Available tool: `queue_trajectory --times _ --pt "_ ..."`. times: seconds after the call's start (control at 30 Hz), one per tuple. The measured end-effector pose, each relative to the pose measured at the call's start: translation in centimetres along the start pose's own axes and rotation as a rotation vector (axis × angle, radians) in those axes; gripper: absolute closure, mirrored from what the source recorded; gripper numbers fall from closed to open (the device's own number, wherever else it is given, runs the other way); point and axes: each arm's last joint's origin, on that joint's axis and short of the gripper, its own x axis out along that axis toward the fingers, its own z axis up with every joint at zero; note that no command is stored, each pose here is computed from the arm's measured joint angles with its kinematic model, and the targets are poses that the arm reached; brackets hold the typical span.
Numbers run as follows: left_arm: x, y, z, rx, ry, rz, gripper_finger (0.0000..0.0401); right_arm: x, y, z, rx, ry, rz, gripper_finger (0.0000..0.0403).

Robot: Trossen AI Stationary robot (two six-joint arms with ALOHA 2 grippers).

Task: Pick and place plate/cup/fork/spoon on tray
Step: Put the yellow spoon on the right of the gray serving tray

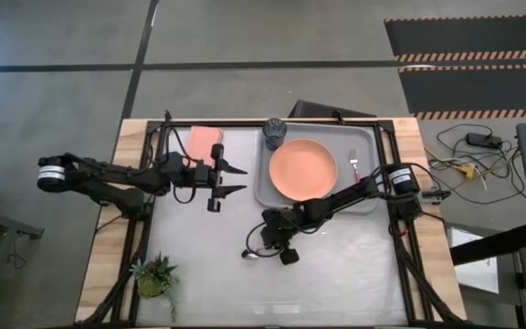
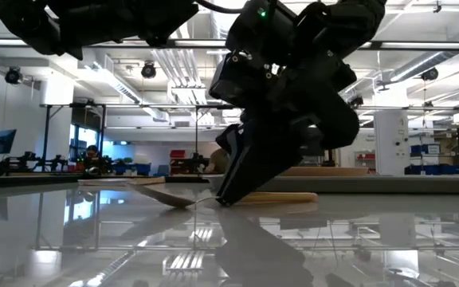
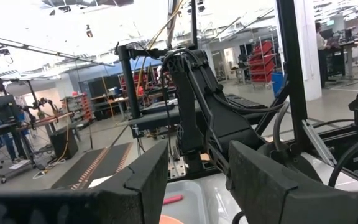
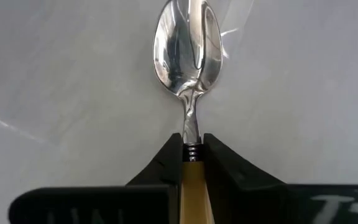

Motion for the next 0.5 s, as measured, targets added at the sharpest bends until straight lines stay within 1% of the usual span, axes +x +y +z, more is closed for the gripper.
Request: queue_trajectory --times 0.13,0.23,0.33,0.43,0.5 --pt "0.0 0.0 0.0 -0.001 0.002 0.0 0.0248 -1.5 0.5 0.6 0.043 -0.005 0.023 0.0374" --pt "0.0 0.0 0.0 -0.001 0.004 -0.001 0.0248 -3.6 1.0 1.7 0.078 -0.034 0.014 0.0374" --pt "0.0 0.0 -0.1 -0.003 0.011 -0.002 0.0248 -6.2 1.2 2.3 0.139 -0.017 -0.072 0.0374" --pt "0.0 0.0 -0.1 -0.003 0.013 -0.002 0.0248 -8.9 1.4 1.9 0.241 0.039 -0.191 0.0374" --pt "0.0 0.0 -0.1 -0.004 0.012 -0.002 0.0248 -10.9 1.4 1.4 0.338 0.052 -0.268 0.0374"
